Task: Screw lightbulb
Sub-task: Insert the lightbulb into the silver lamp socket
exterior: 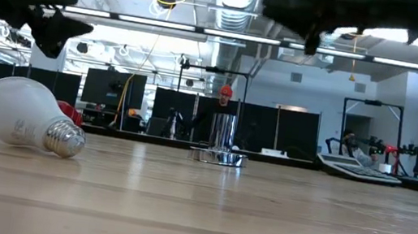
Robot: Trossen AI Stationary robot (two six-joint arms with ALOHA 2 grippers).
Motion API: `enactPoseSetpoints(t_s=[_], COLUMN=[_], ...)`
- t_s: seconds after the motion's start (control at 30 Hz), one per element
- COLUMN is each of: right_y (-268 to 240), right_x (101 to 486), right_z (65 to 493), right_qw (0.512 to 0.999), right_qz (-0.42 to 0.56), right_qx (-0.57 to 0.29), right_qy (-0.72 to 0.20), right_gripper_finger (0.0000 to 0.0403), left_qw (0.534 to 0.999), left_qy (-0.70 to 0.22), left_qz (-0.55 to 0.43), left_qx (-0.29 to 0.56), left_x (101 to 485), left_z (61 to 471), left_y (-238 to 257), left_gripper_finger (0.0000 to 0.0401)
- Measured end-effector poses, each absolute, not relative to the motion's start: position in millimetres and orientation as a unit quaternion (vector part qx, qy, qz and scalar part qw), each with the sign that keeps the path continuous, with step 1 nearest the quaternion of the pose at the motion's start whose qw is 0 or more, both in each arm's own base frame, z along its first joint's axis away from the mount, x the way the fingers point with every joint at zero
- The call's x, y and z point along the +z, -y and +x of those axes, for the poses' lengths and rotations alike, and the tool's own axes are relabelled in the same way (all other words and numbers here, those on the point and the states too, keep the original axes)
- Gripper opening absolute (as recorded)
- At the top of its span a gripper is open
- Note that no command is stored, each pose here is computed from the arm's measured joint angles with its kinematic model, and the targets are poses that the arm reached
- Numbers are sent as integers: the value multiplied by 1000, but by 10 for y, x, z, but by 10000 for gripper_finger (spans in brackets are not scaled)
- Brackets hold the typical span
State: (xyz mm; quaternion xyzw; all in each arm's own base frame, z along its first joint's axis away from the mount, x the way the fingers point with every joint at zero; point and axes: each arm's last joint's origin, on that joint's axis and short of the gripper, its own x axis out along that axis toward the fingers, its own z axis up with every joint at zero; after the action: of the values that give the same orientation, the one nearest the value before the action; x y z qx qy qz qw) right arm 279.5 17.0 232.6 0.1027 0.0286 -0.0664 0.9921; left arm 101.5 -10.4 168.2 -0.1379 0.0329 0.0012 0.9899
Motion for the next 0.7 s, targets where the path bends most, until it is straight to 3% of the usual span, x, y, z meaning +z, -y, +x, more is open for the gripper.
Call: enactPoseSetpoints(t_s=[0.17, 0.37, 0.7], right_y=[-158, -293, -602], right_x=[2088, 1919, 1855], right_z=[3122, 3581, 4012], right_qw=[983, 977, 966], right_qz=[148, 143, 124], right_qx=[-51, -19, 7], right_qy=[-99, -158, -225], right_gripper_finger=[107, 120, 207], left_qw=[987, 965, 937], left_qy=[-105, -188, -261], left_qz=[-117, -172, -208], left_qx=[-6, -63, -106], left_x=[1628, 1570, 1553], left_z=[1085, 1173, 1243], left_y=[123, 193, 354], left_gripper_finger=[228, 228, 228])
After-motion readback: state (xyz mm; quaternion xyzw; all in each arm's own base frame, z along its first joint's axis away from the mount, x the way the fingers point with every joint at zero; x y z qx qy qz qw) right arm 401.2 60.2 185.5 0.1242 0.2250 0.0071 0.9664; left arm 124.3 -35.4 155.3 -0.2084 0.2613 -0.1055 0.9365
